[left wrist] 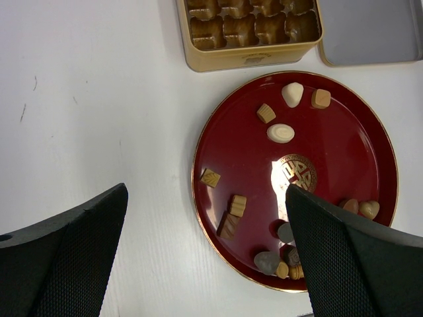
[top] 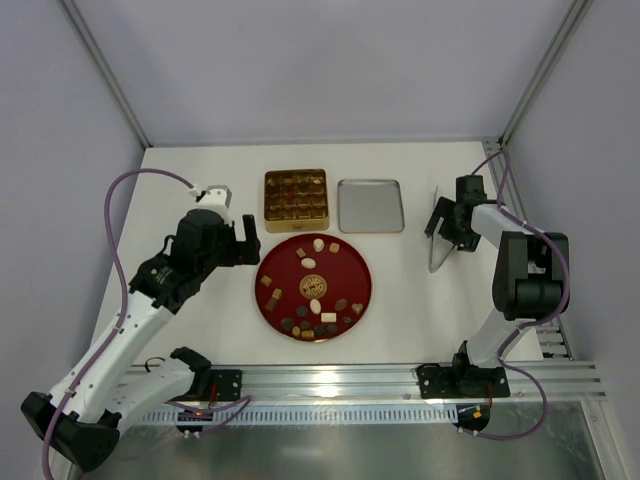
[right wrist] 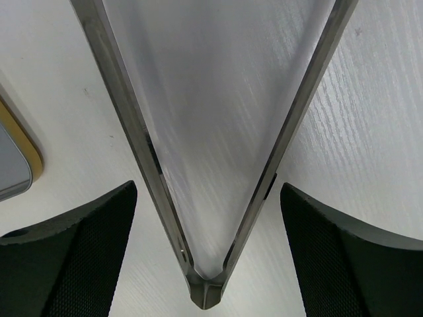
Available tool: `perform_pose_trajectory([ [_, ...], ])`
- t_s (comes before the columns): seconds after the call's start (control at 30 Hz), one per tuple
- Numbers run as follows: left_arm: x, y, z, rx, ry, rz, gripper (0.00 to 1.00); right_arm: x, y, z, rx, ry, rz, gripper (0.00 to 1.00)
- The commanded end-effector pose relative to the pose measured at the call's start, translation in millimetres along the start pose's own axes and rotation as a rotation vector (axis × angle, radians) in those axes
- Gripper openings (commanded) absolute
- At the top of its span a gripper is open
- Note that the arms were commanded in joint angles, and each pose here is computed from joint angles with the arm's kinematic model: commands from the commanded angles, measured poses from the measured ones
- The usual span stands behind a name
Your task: Pack the chocolate
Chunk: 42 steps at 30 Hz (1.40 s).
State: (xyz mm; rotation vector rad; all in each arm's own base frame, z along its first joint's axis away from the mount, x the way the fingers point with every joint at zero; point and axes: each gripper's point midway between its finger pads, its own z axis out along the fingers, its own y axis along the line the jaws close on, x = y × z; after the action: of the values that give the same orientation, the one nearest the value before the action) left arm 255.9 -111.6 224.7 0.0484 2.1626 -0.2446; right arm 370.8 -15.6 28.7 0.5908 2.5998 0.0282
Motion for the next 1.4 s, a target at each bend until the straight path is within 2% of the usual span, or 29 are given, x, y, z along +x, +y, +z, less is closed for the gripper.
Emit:
perform_pose_trajectory([
  [0.0, -7, -3, -1, 0.016, -0.028, -0.009, 1.00, -12, 1, -19, -0.012, -0.057, 0.032, 0.89],
  [0.17, -7, -4, -1, 0.022, -0.028, -0.007, 1.00, -11, -3, -35, -0.008, -0.094, 0.050, 0.90],
  [0.33, -6, -5, 1, 0.023, -0.021, -0.007, 1.00, -23, 0, -71, -0.038, -0.173, 0.054, 0.89],
  [0.4, -6, -5, 1, 0.024, -0.021, -0.006, 1.00, -34, 15, -85, -0.087, -0.210, 0.039, 0.88],
  [0.47, -7, -4, 2, 0.018, -0.021, -0.008, 1.00, -41, 30, -90, -0.118, -0.216, 0.001, 0.83],
  [0.5, -7, -5, 2, 0.019, -0.020, -0.007, 1.00, -52, 55, -102, -0.157, -0.242, -0.042, 0.81],
  [0.57, -6, -6, 3, 0.026, -0.015, -0.010, 0.99, -57, 75, -91, -0.158, -0.216, -0.103, 0.75],
  [0.6, -6, -7, 3, 0.027, -0.015, -0.012, 1.00, -71, 97, -102, -0.186, -0.243, -0.134, 0.74],
  [0.63, -8, -8, 4, 0.030, -0.018, -0.022, 1.00, -69, 106, -83, -0.173, -0.203, -0.159, 0.71],
  [0.67, -9, -10, 4, 0.036, -0.018, -0.024, 1.00, -85, 120, -86, -0.199, -0.229, -0.168, 0.68],
  [0.73, -13, -13, 3, 0.043, -0.017, -0.034, 1.00, -88, 131, -70, -0.209, -0.184, -0.186, 0.60],
  [0.77, -15, -16, 2, 0.055, -0.014, -0.035, 1.00, -84, 133, -48, -0.195, -0.139, -0.202, 0.58],
  [0.83, -25, -23, 1, 0.076, -0.019, -0.044, 0.99, -96, 142, -41, -0.204, -0.150, -0.212, 0.54],
  [0.87, -29, -28, 0, 0.095, -0.017, -0.047, 1.00, -89, 142, -22, -0.195, -0.108, -0.221, 0.53],
  [1.1, -53, -72, 15, 0.247, 0.047, -0.061, 1.00, -84, 144, 16, -0.167, -0.053, -0.240, 0.48],
  [1.23, -61, -102, 34, 0.356, 0.086, -0.088, 1.00, -72, 149, 28, -0.198, -0.005, -0.242, 0.44],
  [1.37, -66, -133, 59, 0.471, 0.124, -0.119, 1.00, -72, 148, 35, -0.191, -0.009, -0.235, 0.43],
])
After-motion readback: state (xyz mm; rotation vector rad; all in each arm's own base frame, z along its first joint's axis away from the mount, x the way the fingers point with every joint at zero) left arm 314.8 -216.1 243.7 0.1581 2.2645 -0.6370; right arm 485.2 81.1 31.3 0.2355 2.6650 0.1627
